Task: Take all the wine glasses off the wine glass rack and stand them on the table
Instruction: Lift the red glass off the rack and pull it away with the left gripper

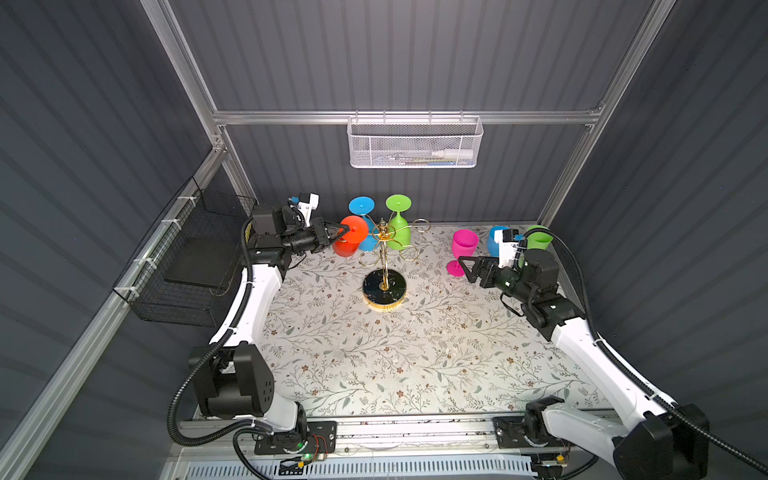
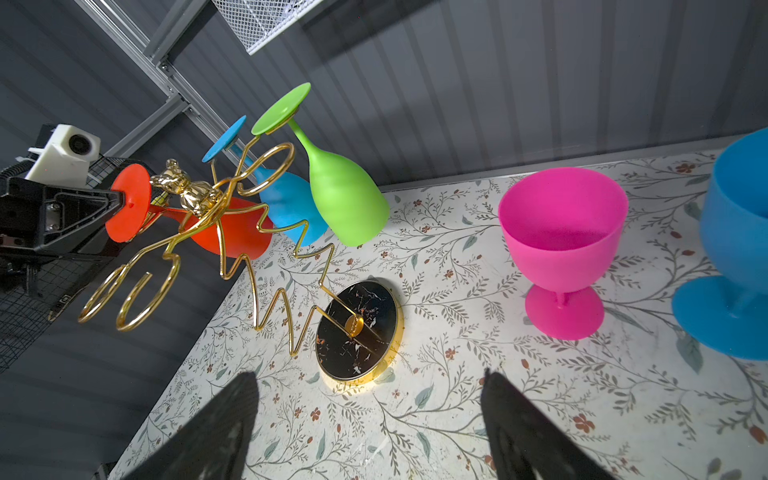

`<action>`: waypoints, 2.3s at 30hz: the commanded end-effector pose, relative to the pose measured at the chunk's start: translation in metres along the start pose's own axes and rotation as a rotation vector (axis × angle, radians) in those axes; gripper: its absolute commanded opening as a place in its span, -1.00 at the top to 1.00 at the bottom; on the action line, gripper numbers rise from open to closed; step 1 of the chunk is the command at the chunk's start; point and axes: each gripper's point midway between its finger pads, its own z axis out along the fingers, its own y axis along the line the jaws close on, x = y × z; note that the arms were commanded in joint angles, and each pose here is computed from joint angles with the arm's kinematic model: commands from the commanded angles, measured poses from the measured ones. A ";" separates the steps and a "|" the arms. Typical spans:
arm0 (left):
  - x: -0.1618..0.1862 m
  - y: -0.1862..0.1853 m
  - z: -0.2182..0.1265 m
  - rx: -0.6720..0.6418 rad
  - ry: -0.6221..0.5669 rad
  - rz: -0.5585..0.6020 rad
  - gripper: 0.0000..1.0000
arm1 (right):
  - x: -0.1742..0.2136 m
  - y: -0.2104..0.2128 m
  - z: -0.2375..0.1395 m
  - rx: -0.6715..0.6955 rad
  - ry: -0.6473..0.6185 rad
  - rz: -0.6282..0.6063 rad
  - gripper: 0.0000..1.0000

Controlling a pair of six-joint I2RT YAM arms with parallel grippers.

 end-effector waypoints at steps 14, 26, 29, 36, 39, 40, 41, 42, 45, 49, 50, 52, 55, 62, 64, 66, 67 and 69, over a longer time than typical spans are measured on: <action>-0.019 -0.012 0.010 0.029 -0.020 0.045 1.00 | -0.017 0.016 -0.009 -0.039 -0.040 -0.018 -0.72; -0.040 -0.014 0.007 -0.005 -0.120 0.080 1.00 | -0.017 0.017 -0.012 -0.039 -0.040 -0.024 -0.73; -0.043 -0.016 0.007 -0.001 -0.132 0.074 1.00 | -0.016 0.017 -0.012 -0.036 -0.038 -0.027 -0.73; -0.050 -0.011 -0.006 -0.053 -0.172 0.084 1.00 | -0.015 0.017 -0.014 -0.035 -0.037 -0.031 -0.73; -0.056 -0.010 -0.020 -0.072 -0.205 0.086 1.00 | -0.015 0.017 -0.015 -0.035 -0.039 -0.034 -0.73; -0.059 -0.009 -0.026 -0.080 -0.218 0.085 1.00 | -0.016 0.017 -0.015 -0.035 -0.040 -0.035 -0.73; -0.062 -0.009 -0.032 -0.086 -0.231 0.087 1.00 | -0.016 0.018 -0.015 -0.036 -0.040 -0.036 -0.73; -0.065 -0.009 -0.040 -0.091 -0.248 0.086 1.00 | -0.016 0.018 -0.016 -0.035 -0.040 -0.037 -0.73; -0.075 -0.010 -0.065 -0.090 -0.297 0.084 1.00 | -0.014 0.017 -0.017 -0.033 -0.040 -0.043 -0.74; -0.082 -0.028 -0.084 -0.052 -0.328 0.099 1.00 | -0.013 0.018 -0.017 -0.035 -0.037 -0.053 -0.74; -0.084 -0.034 -0.087 -0.035 -0.332 0.105 1.00 | -0.014 0.018 -0.017 -0.036 -0.038 -0.056 -0.74; -0.086 -0.051 -0.091 0.007 -0.335 0.120 1.00 | -0.016 0.020 -0.018 -0.040 -0.041 -0.068 -0.74; -0.084 -0.076 -0.097 0.047 -0.331 0.151 1.00 | -0.021 0.022 -0.020 -0.039 -0.050 -0.086 -0.75; -0.071 -0.132 -0.111 0.122 -0.299 0.229 1.00 | -0.035 0.033 -0.024 -0.067 -0.084 -0.130 -0.75; -0.066 -0.149 -0.115 0.153 -0.281 0.238 1.00 | -0.042 0.042 -0.025 -0.109 -0.101 -0.149 -0.75; -0.059 -0.162 -0.118 0.184 -0.265 0.244 1.00 | -0.048 0.057 -0.027 -0.178 -0.130 -0.179 -0.75; -0.055 -0.167 -0.119 0.194 -0.255 0.245 1.00 | -0.052 0.064 -0.029 -0.203 -0.152 -0.201 -0.75; -0.047 -0.175 -0.118 0.209 -0.233 0.248 1.00 | -0.058 0.076 -0.030 -0.233 -0.184 -0.250 -0.75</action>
